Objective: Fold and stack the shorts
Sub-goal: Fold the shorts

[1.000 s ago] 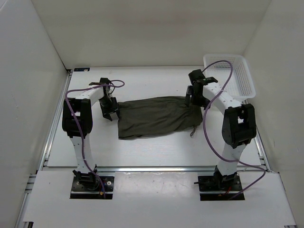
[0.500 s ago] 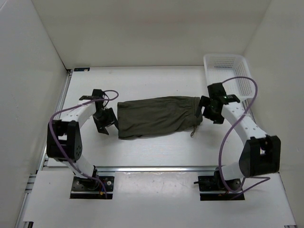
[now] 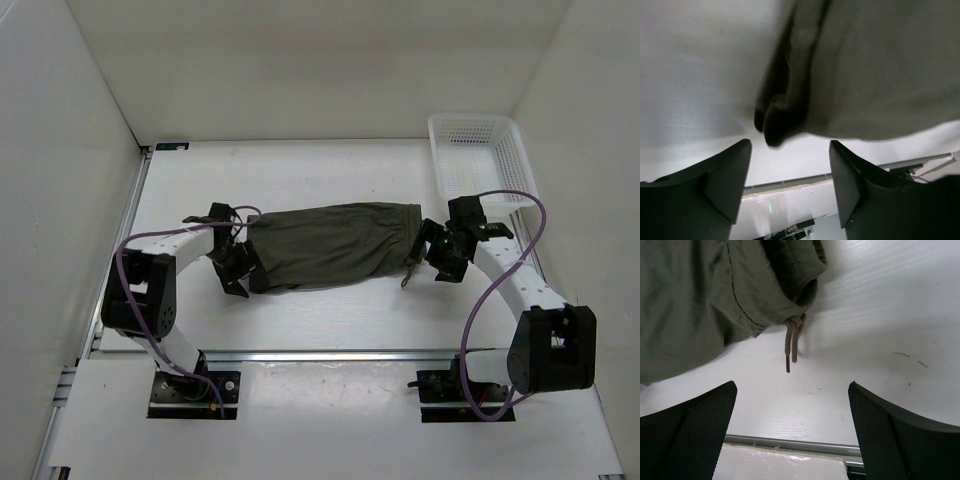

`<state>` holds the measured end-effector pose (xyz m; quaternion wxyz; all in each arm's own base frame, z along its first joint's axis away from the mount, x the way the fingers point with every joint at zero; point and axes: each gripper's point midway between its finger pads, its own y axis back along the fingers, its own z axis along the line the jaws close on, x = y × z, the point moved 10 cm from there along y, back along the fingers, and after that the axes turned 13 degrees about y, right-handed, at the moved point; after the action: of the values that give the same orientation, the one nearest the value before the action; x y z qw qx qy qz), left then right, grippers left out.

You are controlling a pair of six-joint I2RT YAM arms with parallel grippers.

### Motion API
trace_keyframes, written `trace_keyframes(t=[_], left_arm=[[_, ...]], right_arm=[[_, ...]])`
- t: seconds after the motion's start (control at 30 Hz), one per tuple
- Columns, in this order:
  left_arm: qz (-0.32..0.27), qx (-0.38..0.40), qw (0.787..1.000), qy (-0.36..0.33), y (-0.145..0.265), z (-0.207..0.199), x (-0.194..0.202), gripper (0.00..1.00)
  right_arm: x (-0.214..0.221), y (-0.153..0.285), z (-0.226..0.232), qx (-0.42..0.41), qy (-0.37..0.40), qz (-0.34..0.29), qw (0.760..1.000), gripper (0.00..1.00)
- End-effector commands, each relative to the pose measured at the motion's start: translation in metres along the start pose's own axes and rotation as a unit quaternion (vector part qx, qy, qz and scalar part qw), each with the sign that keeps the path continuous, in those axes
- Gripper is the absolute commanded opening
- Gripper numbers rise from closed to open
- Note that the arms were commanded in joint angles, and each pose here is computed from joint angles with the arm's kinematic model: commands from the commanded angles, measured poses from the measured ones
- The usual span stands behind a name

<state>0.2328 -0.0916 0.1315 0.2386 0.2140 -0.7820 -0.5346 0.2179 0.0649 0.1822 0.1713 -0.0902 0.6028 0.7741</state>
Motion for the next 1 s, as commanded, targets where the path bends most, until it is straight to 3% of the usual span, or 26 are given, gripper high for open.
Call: trace_keyframes(t=[0.0, 0.17, 0.2, 0.23, 0.27, 0.53, 0.63, 0.67, 0.7, 0.73, 0.8, 0.83, 0.9, 0.97], left_arm=[[-0.017, 0.004, 1.0, -0.005, -0.011, -0.013, -0.007, 0.73], [-0.038, -0.046, 0.998, 0.003, -0.027, -0.008, -0.018, 0.54], [-0.048, -0.059, 0.997, 0.008, -0.029, -0.004, -0.023, 0.26], [-0.057, -0.057, 0.997, 0.011, -0.027, -0.006, -0.027, 0.14], [-0.062, -0.059, 0.996, 0.016, -0.026, -0.004, -0.03, 0.1], [-0.153, -0.079, 0.983, 0.066, 0.02, 0.017, -0.07, 0.1], [-0.161, -0.085, 0.981, 0.073, 0.032, 0.023, -0.075, 0.1], [-0.164, -0.083, 0.981, 0.068, 0.034, 0.021, -0.077, 0.18], [-0.157, -0.083, 0.982, 0.069, 0.034, 0.021, -0.075, 0.55], [-0.147, -0.086, 0.983, 0.07, 0.033, 0.021, -0.075, 0.73], [-0.14, -0.078, 0.985, 0.07, 0.033, 0.02, -0.074, 0.95], [-0.148, -0.071, 0.984, 0.068, 0.038, 0.017, -0.074, 1.0], [-0.158, -0.056, 0.984, 0.064, 0.047, 0.013, -0.078, 1.0], [-0.182, -0.047, 0.981, 0.057, 0.059, 0.01, -0.089, 0.93]], right_arm=[[-0.003, -0.006, -0.001, -0.05, -0.024, -0.014, 0.998, 0.96], [-0.006, -0.015, -0.006, -0.055, -0.04, -0.01, 0.998, 0.96], [-0.009, -0.013, -0.005, -0.057, -0.039, -0.015, 0.998, 0.96], [-0.009, -0.013, -0.005, -0.056, -0.035, -0.015, 0.998, 0.96], [-0.012, -0.011, -0.004, -0.058, -0.033, -0.021, 0.998, 0.96], [-0.018, -0.004, -0.002, -0.059, -0.016, -0.024, 0.998, 0.96], [-0.016, -0.004, -0.003, -0.057, -0.013, -0.02, 0.998, 0.96], [-0.016, -0.004, -0.003, -0.057, -0.013, -0.02, 0.998, 0.96], [-0.016, -0.004, -0.003, -0.057, -0.013, -0.02, 0.998, 0.96], [-0.016, -0.004, -0.003, -0.057, -0.013, -0.02, 0.998, 0.96], [-0.019, -0.002, -0.002, -0.058, -0.007, -0.025, 0.998, 0.96], [-0.018, -0.002, -0.003, -0.053, -0.008, -0.022, 0.998, 0.96], [-0.018, -0.002, -0.003, -0.053, -0.008, -0.022, 0.998, 0.96], [-0.016, -0.002, -0.005, -0.047, -0.004, -0.019, 0.999, 0.96]])
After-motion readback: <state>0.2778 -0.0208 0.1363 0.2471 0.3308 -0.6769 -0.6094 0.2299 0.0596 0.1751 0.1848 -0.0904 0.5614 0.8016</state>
